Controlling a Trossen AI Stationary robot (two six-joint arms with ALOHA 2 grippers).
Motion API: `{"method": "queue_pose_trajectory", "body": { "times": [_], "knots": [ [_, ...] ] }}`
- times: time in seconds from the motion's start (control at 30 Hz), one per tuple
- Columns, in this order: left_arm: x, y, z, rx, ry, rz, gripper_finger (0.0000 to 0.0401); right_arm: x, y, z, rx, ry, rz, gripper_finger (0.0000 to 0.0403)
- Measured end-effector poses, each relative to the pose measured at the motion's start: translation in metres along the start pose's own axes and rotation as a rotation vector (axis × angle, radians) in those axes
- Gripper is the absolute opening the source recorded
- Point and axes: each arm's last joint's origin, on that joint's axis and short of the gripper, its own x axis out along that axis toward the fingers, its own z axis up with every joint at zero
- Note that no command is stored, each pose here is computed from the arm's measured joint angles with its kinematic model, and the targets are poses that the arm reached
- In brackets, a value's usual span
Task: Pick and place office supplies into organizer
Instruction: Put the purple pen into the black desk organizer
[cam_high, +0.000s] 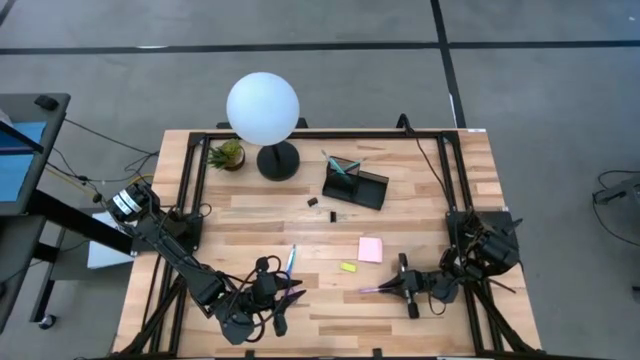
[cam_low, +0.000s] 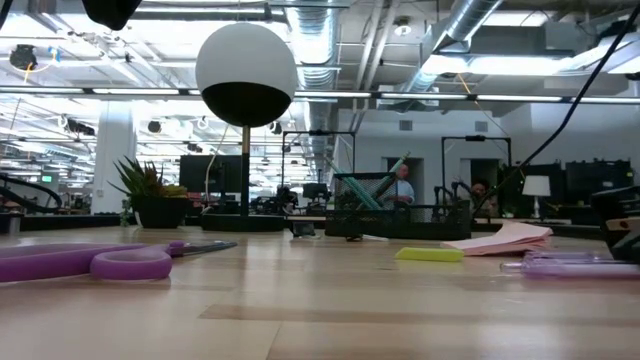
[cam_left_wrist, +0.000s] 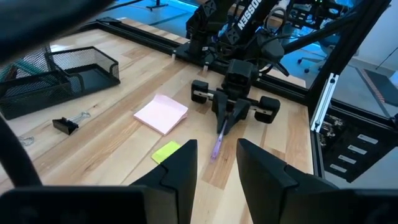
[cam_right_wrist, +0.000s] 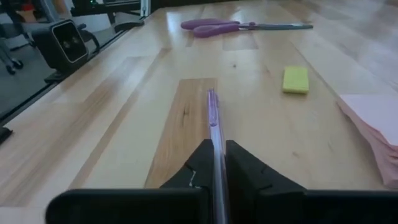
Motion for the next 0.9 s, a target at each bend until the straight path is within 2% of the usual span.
{"method": "queue_pose_trajectory", "body": {
  "times": [0.07, 0.3, 0.43, 0.6, 0.8, 0.9],
  "knots": [
    [0.0, 0.0, 0.0, 0.0, 0.001, -0.001, 0.0107, 0.0, 0.0, 0.0, -0.001, 0.0, 0.002, 0.0035],
    [0.0, 0.0, 0.0, 0.0, 0.008, -0.008, 0.0107, 0.002, 0.001, 0.001, -0.028, 0.001, 0.018, 0.0144],
    [0.0, 0.0, 0.0, 0.0, 0.008, -0.008, 0.0107, 0.008, 0.002, 0.0, -0.073, 0.019, -0.034, 0.0173],
    [0.0, 0.0, 0.0, 0.0, 0.009, -0.009, 0.0107, 0.018, 0.005, 0.002, -0.073, 0.024, -0.041, 0.0163],
    [0.0, -0.001, -0.001, -0.009, 0.017, -0.018, 0.0107, 0.019, 0.009, 0.003, -0.081, 0.057, 0.098, 0.0122],
    [0.0, -0.001, -0.001, -0.009, 0.017, -0.018, 0.0107, 0.018, 0.01, 0.004, -0.072, 0.057, 0.118, 0.0111]
  ]
}}
